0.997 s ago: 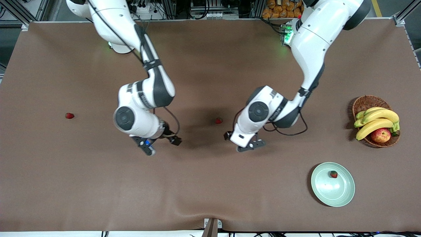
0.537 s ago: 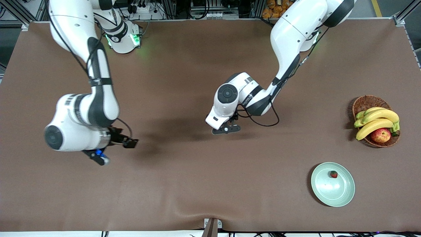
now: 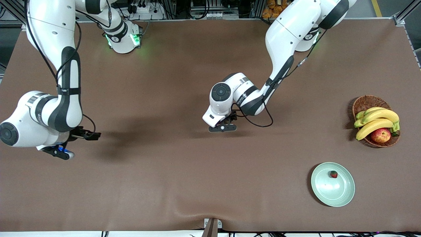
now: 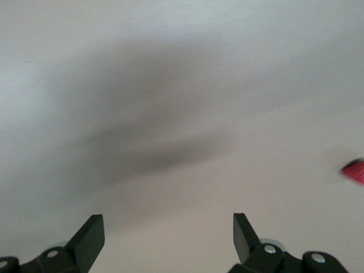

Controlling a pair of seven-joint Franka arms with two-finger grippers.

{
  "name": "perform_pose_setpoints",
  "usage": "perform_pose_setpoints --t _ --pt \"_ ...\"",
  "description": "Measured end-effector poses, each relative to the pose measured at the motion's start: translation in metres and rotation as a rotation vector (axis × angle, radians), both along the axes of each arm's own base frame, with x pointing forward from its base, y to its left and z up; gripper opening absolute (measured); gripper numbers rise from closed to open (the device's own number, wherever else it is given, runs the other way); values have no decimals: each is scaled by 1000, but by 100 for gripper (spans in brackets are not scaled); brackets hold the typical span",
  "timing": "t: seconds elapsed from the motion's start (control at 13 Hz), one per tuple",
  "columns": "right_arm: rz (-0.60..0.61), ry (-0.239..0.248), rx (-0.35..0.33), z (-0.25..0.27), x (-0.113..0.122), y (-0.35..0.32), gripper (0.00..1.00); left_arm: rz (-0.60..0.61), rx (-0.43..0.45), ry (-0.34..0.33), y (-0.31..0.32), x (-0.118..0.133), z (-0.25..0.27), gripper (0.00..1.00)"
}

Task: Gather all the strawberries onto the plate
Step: 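Grasp the strawberry with the left gripper while the right gripper reaches another, then drop the strawberry onto the plate while the right gripper grasps the third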

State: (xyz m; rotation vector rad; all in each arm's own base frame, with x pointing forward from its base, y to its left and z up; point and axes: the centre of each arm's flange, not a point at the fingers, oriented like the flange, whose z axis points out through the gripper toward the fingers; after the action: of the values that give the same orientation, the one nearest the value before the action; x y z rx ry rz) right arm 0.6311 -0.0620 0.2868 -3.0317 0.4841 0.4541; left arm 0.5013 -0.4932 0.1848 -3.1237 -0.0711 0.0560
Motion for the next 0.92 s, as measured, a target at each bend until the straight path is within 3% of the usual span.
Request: perform_pose_setpoints --t 0.15,0.23,0.38,0.77,0.92 --pt "56 -17 -8 -19 -22 -40 100 -12 6 9 -6 -8 -7 84" --pt "71 -23 -13 -27 -35 -58 100 -14 7 10 -6 -9 -9 84" --pt "104 -26 -17 -40 -59 -88 100 -12 7 7 -6 -7 -8 72" --pt "171 -19 2 -62 -107 -142 100 -7 2 -2 -6 -2 -4 68" --pt "188 -44 -12 -65 -118 -168 100 -3 4 -6 -4 0 -4 56"
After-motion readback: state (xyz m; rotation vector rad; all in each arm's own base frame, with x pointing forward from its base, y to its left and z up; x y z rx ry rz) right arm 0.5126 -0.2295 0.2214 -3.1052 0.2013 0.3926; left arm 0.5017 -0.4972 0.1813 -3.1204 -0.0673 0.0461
